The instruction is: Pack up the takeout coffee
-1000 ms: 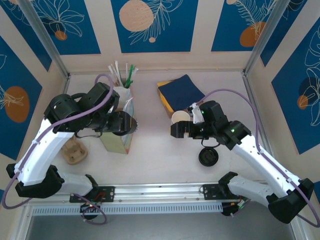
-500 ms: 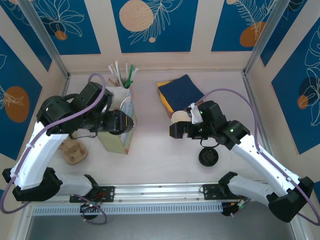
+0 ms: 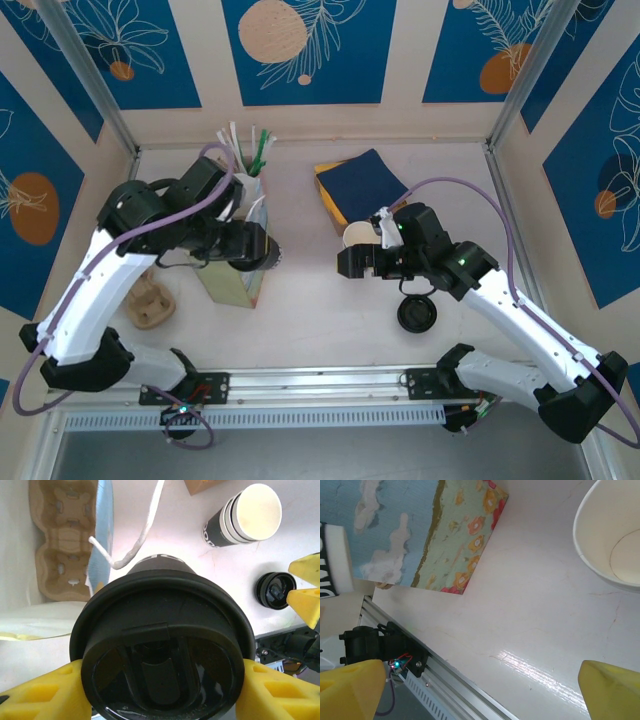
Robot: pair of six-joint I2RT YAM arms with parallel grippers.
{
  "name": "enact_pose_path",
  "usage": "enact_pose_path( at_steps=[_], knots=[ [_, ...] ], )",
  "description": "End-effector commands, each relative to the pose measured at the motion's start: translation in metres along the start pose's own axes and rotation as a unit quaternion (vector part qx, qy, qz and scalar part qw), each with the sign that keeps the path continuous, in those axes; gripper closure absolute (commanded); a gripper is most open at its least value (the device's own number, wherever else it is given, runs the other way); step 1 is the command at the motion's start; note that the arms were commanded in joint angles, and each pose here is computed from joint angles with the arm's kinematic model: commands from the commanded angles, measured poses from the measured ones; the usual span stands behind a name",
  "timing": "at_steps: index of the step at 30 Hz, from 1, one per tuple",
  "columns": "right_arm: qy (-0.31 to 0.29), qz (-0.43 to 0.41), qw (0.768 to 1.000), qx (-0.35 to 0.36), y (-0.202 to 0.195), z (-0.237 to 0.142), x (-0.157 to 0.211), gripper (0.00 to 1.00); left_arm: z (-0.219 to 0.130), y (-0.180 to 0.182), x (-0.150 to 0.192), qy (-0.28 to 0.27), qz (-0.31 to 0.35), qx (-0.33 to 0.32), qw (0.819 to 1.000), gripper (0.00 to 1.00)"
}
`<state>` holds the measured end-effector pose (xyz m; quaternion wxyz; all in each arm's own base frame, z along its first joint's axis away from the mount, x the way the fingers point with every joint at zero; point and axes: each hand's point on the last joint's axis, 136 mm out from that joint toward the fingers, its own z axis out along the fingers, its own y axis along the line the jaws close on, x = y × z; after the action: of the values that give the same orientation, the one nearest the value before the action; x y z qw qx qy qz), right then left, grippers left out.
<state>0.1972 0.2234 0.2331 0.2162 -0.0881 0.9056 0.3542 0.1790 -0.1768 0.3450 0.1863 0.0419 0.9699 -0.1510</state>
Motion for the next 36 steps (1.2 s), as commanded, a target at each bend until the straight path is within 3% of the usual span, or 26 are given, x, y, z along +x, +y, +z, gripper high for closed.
enact_pose_path(
  at_steps=[1,19,36],
  knots=[
    [-0.014,-0.004,1.0,0.001,0.004,-0.006,-0.005,0.01,0.003,-0.008,0.003,0.026,0.008,0.013,1.0,0.41],
    [-0.023,-0.001,1.0,0.013,-0.007,-0.011,-0.006,0.01,0.034,-0.054,-0.051,0.02,0.048,0.027,0.998,0.42],
    [-0.03,0.009,0.999,0.02,-0.016,-0.015,-0.008,0.01,0.033,-0.063,-0.104,-0.036,0.028,0.064,0.997,0.43]
  ],
)
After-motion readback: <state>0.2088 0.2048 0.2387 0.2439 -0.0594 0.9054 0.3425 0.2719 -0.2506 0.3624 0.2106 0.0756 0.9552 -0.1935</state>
